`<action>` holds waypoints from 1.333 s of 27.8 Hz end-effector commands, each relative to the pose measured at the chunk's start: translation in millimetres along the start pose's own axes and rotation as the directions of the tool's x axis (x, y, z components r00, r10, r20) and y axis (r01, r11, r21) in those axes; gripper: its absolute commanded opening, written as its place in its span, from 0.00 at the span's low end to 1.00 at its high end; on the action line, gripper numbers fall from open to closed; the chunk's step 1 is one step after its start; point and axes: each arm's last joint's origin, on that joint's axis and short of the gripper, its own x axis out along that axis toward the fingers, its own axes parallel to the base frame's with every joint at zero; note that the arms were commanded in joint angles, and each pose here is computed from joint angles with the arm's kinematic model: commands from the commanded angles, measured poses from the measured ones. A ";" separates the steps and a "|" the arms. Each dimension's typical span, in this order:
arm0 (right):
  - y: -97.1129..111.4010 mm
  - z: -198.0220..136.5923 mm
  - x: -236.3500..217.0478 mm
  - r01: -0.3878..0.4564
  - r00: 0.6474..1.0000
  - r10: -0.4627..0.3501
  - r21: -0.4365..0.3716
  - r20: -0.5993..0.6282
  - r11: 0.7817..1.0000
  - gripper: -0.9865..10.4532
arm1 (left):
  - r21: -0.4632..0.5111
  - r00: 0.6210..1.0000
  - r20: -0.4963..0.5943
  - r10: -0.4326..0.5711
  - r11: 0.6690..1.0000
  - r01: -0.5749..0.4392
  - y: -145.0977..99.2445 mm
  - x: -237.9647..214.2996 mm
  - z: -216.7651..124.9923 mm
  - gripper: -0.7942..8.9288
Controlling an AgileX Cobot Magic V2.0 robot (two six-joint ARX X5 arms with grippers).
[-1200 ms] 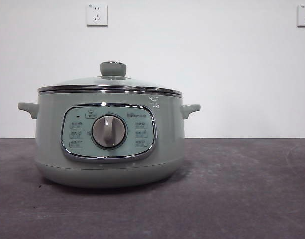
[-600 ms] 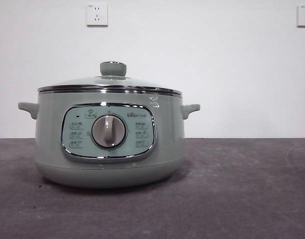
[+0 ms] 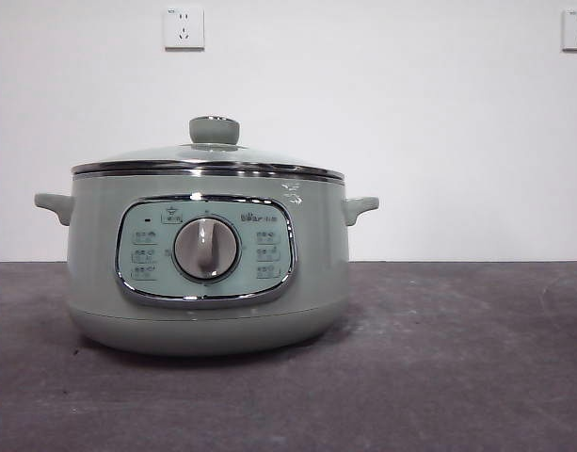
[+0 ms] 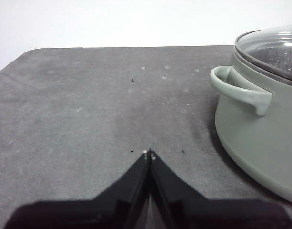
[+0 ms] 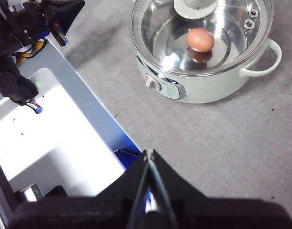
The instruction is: Pick up the egg,open the lid,put the egg in the pot,close the lid
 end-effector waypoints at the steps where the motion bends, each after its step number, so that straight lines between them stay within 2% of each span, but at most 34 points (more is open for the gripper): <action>1: 0.4 -2.0 -0.4 -0.002 1.000 0.002 0.005 -0.014 1.000 0.09 | -0.007 1.000 -0.010 0.003 1.000 -0.003 0.3 1.3 -4.4 0.08; 3: -0.7 -6.0 -8.5 0.026 1.000 -0.026 -0.025 0.015 0.999 0.09 | -0.007 1.000 -0.010 0.003 1.000 -0.003 0.3 1.3 -4.4 0.08; 5: -4.1 -14.2 -28.1 0.084 0.989 -0.080 -0.026 0.126 0.996 0.09 | -0.007 1.000 -0.009 0.003 1.000 -0.003 0.3 1.3 -4.3 0.08; 7: -6.4 -24.2 -48.6 0.141 0.943 -0.136 0.004 0.303 0.990 0.09 | -0.007 1.000 -0.009 0.003 1.000 -0.003 0.3 1.3 -4.3 0.08; 9: -6.4 -42.9 -62.2 0.211 0.881 -0.215 0.057 0.420 0.976 0.09 | -0.007 1.000 -0.009 0.003 1.000 -0.003 0.3 1.3 -4.3 0.08; 12: -8.3 -73.9 -59.4 0.408 0.743 -0.413 0.133 0.527 0.903 0.09 | -0.007 1.000 -0.009 0.003 1.000 -0.003 0.3 1.3 -4.3 0.08; 14: -13.6 -96.1 -40.6 0.481 0.643 -0.464 0.150 0.609 0.864 0.09 | -0.007 1.000 -0.009 0.003 1.000 -0.003 0.3 1.3 -4.3 0.08; 15: -18.5 -106.8 -27.3 0.495 0.607 -0.471 0.159 0.640 0.854 0.09 | -0.007 1.000 -0.009 0.003 1.000 -0.003 0.3 1.3 -4.3 0.08; 16: -22.0 -113.4 -18.3 0.495 0.593 -0.473 0.169 0.652 0.852 0.09 | -0.007 1.000 -0.009 0.003 1.000 -0.003 0.3 1.3 -4.3 0.08; 20: -39.0 -142.0 24.5 0.476 0.565 -0.472 0.200 0.677 0.857 0.09 | -0.007 1.000 -0.009 0.003 1.000 -0.003 0.3 1.3 -4.3 0.08; 27: -60.5 -189.7 88.5 0.451 0.564 -0.473 0.228 0.677 0.863 0.09 | -0.007 1.000 -0.009 0.003 1.000 -0.003 0.3 1.3 -4.3 0.08; 31: -68.5 -207.6 110.0 0.450 0.537 -0.519 0.294 0.666 0.843 0.09 | -0.007 1.000 -0.009 0.003 1.000 -0.003 0.3 1.3 -4.3 0.08; 34: -72.4 -217.3 122.3 0.436 0.538 -0.520 0.309 0.664 0.845 0.09 | -0.007 1.000 -0.009 0.003 1.000 -0.003 0.3 1.3 -4.3 0.08; 37: -75.9 -224.2 130.8 0.446 0.539 -0.547 0.334 0.640 0.830 0.09 | -0.007 1.000 -0.009 0.003 1.000 -0.003 0.3 1.3 -4.3 0.08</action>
